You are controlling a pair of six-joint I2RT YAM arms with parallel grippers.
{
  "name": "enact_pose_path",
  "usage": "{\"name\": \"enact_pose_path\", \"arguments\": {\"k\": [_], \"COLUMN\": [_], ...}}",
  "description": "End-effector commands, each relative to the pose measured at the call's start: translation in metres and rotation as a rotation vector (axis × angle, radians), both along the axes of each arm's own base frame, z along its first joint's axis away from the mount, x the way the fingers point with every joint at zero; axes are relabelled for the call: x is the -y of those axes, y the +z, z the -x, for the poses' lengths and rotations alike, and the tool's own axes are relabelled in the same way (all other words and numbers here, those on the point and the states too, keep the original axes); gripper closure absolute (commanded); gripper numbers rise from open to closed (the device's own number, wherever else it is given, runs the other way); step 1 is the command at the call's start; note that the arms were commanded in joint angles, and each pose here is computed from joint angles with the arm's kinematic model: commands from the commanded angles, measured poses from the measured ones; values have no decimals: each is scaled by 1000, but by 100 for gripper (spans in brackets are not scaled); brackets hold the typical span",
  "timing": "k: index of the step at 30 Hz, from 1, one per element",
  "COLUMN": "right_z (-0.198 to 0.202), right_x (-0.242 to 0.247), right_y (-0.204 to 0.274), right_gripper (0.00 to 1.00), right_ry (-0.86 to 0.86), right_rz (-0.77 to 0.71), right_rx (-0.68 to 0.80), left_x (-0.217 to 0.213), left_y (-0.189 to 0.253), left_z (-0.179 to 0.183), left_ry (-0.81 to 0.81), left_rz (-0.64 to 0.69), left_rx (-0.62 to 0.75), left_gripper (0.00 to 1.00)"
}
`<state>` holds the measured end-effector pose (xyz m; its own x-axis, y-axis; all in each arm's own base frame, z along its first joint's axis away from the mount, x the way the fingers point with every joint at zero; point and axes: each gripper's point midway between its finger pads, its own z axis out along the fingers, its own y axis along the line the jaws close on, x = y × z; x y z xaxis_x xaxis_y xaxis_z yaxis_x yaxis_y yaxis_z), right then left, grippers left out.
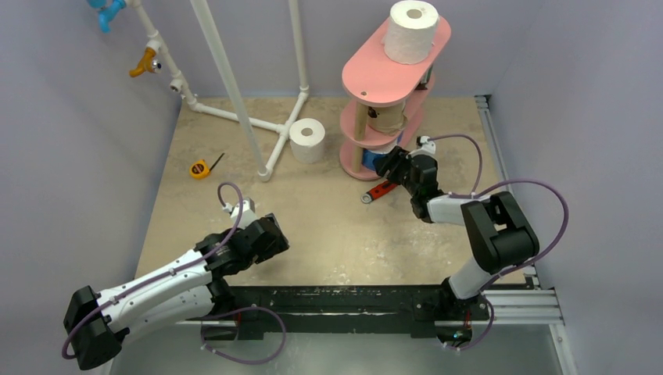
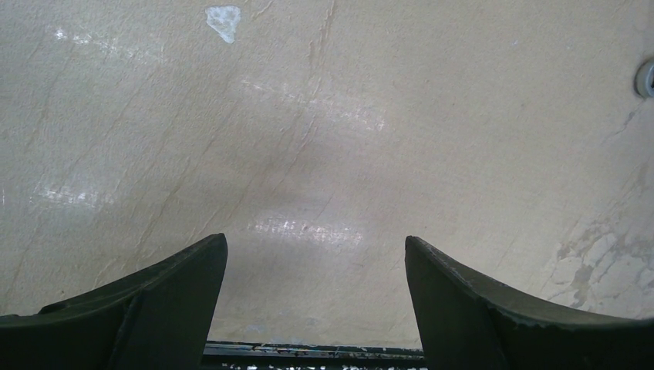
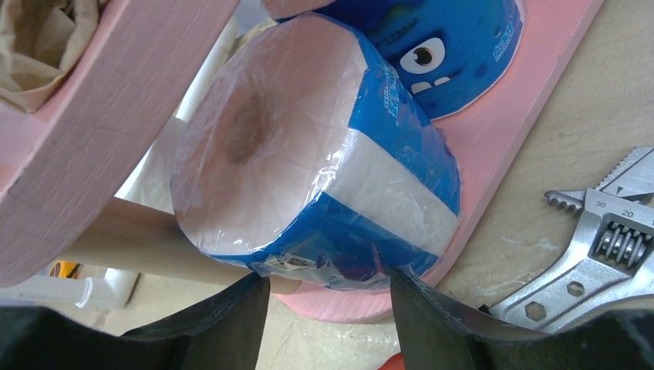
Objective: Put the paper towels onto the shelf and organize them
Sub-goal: Move the paper towel to the shelf.
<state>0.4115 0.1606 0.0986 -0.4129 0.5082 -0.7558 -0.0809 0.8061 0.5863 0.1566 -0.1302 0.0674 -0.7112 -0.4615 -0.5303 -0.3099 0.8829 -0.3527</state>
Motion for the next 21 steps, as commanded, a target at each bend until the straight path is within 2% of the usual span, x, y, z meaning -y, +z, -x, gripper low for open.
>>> {"name": "enact_pose_path", "arguments": {"k": [1, 21], "right_z": [-19, -25], "right_x": [-6, -23], "right_y": [32, 29], "right_gripper": [42, 41], "right_ry": [-14, 2], "right_rz": [-45, -86], "right_rx": [99, 87], "left_x": [-2, -3], "left_y": [9, 7], "left_z": [-6, -7], "left_ry": [13, 15], "left_rz": [-11, -21], "left_rx": [31, 28], "left_gripper": [16, 15]}}
